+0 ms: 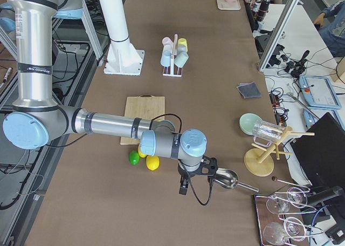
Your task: Place cup on cup holder
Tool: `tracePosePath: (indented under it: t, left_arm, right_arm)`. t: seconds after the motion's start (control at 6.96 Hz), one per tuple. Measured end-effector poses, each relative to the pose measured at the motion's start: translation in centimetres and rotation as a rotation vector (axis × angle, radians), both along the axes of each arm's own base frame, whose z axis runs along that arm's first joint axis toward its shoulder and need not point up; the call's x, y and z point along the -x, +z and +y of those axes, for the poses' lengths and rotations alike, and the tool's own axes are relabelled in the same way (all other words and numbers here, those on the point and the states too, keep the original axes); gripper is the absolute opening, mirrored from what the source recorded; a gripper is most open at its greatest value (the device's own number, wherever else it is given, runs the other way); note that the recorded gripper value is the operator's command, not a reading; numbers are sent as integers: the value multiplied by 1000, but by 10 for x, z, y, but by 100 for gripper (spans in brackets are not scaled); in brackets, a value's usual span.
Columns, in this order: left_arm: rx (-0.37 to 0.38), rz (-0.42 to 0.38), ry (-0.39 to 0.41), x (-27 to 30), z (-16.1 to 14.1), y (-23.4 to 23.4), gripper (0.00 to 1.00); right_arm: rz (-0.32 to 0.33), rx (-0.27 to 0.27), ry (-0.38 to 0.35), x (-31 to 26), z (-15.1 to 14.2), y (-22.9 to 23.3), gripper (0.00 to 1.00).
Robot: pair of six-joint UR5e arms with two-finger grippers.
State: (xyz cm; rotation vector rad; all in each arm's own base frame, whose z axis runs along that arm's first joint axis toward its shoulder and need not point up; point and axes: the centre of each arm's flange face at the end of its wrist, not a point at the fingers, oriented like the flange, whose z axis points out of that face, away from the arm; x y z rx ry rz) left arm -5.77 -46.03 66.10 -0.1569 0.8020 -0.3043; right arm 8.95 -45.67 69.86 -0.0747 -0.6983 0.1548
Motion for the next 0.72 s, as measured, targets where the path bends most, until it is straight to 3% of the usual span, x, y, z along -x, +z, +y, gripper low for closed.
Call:
tracePosePath:
  t: [0.72]
  left_arm:
    - [3, 1, 1, -1, 0, 2, 99]
  right_arm:
    - [3, -1, 0, 0, 0, 0, 100]
